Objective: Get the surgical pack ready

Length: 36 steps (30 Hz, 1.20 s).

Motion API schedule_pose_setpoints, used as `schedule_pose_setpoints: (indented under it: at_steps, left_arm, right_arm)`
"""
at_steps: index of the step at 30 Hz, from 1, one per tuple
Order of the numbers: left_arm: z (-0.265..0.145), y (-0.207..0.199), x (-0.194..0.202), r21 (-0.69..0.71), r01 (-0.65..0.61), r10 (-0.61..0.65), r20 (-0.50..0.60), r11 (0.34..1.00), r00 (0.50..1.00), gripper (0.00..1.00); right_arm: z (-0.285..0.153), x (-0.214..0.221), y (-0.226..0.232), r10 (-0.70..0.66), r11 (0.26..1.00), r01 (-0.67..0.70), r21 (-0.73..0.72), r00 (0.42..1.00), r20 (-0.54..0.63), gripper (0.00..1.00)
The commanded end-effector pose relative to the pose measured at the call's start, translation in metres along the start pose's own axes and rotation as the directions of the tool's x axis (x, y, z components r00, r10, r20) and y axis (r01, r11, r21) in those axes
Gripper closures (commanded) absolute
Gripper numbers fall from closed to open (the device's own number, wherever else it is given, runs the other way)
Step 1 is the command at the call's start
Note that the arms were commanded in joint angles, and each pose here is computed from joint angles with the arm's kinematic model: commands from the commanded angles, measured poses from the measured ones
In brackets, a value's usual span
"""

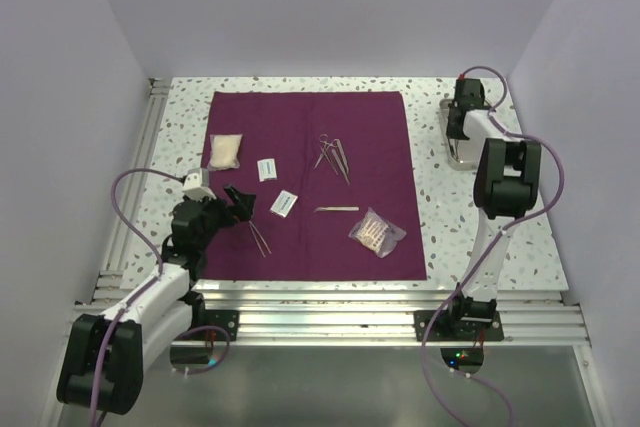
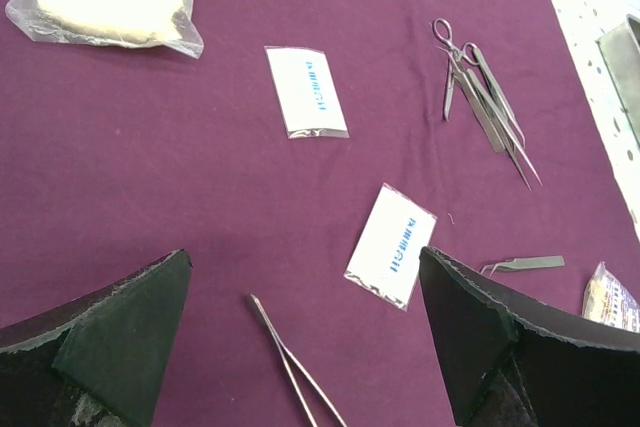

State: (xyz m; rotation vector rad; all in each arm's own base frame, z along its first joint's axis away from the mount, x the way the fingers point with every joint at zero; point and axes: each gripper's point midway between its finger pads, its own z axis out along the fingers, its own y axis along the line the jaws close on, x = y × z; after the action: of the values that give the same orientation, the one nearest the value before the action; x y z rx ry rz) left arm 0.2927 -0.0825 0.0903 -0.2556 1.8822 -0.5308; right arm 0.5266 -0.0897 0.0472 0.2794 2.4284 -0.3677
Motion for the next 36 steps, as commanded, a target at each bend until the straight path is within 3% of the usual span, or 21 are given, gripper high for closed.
schedule_pose_setpoints:
  at_steps: [1,11,28,29,30,31,36]
  left_arm:
    - [0.003,-0.011,-0.014,0.042,-0.009,0.007,0.048,0.999,0.999,0.00]
    - [0.005,-0.011,-0.012,0.043,-0.007,0.006,0.033,0.999,0.999,0.00]
    - [0.003,-0.013,-0.014,0.050,-0.009,0.007,0.038,0.999,0.999,0.00]
    - [0.003,-0.013,-0.014,0.048,-0.009,0.007,0.039,0.999,0.999,0.00]
    - [0.003,-0.013,-0.013,0.049,-0.009,0.007,0.037,0.999,0.999,0.00]
    - [0.003,-0.012,-0.014,0.045,-0.010,0.008,0.039,0.999,0.999,0.00]
    - [0.003,-0.012,-0.014,0.046,-0.012,0.010,0.039,0.999,0.999,0.00]
  right_arm:
    - [-0.002,-0.008,0.013,0.034,0.998,-0.034,-0.058,0.999,-0.002,1.00]
    - [-0.006,0.018,0.040,0.001,0.982,-0.028,-0.185,0.990,-0.142,1.00]
    - [-0.066,0.048,0.078,-0.066,0.954,0.019,-0.301,0.987,-0.145,0.99]
    - [-0.067,0.048,0.077,-0.060,0.956,0.015,-0.291,0.987,-0.149,0.94]
    - [-0.067,0.046,0.071,-0.035,0.967,-0.004,-0.256,0.988,-0.148,0.77]
    - [-0.069,0.042,0.070,-0.023,0.970,-0.013,-0.244,0.990,-0.140,0.72]
    - [-0.078,0.022,0.062,0.043,0.978,-0.063,-0.198,0.994,-0.102,0.66]
